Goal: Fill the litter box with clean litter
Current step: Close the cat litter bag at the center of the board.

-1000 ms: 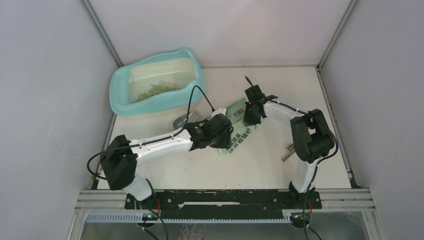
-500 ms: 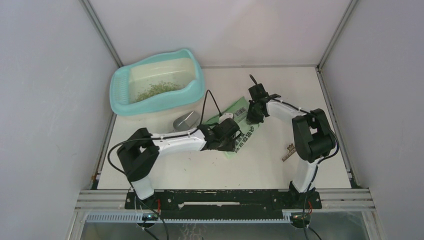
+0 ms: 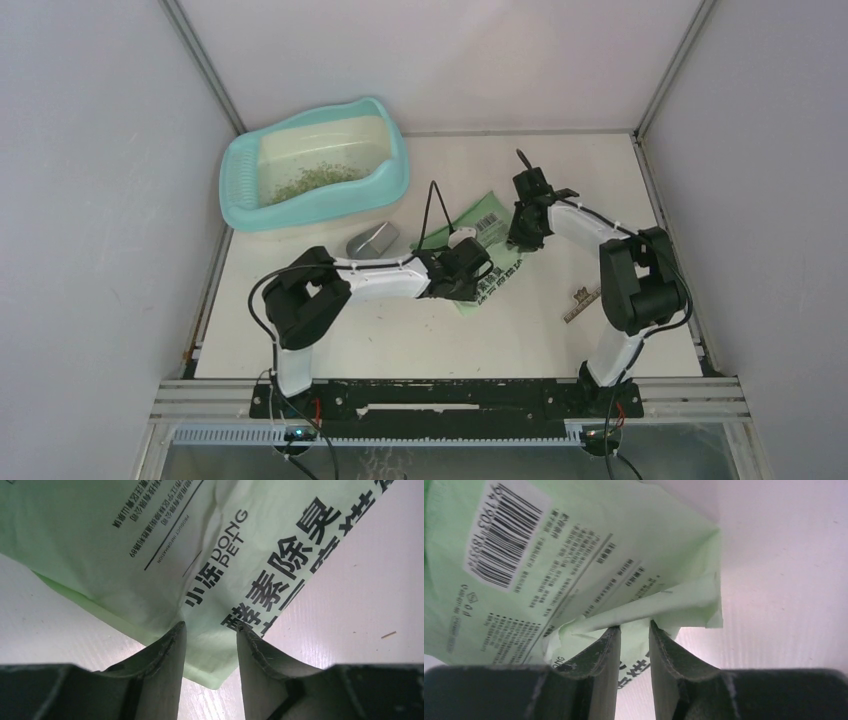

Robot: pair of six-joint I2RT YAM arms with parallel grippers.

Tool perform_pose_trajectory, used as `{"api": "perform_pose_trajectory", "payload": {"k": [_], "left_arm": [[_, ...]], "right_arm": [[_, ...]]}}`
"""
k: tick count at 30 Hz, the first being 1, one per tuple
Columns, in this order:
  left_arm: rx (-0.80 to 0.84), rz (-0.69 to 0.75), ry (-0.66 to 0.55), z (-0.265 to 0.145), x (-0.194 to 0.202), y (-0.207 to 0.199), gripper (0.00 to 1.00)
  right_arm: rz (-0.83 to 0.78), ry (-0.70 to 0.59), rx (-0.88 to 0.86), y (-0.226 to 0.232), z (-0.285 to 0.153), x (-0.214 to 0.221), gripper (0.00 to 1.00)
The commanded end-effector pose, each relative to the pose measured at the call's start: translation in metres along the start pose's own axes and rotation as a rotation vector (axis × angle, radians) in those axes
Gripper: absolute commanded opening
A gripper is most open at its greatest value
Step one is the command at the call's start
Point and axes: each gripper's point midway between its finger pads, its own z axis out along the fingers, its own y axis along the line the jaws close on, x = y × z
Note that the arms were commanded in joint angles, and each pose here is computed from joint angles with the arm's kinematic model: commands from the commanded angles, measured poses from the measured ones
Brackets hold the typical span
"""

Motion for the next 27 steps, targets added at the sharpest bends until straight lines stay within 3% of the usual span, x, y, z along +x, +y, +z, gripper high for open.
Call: {"api": "perform_pose_trajectory", "payload": {"k": [1,16,27], "left_arm": [[-0.043,0.030,-0.024,0.006,-0.013,0.010,0.46],[-0.048,0.043,-0.033,0.002,-0.017,0.021,0.46],[-0.053,0.031,-0.025,0.006,-0.012,0.024,0.45]], "right_arm": [[-0.022,-0.030,0.159,-0.045,-0.007,-0.006,0.35],[-0.001,0.064,0.186,-0.072,0.017,0.005,0.35],[-0.131,-0.033,0.026,-0.009,-0.026,0.006,0.36]]}}
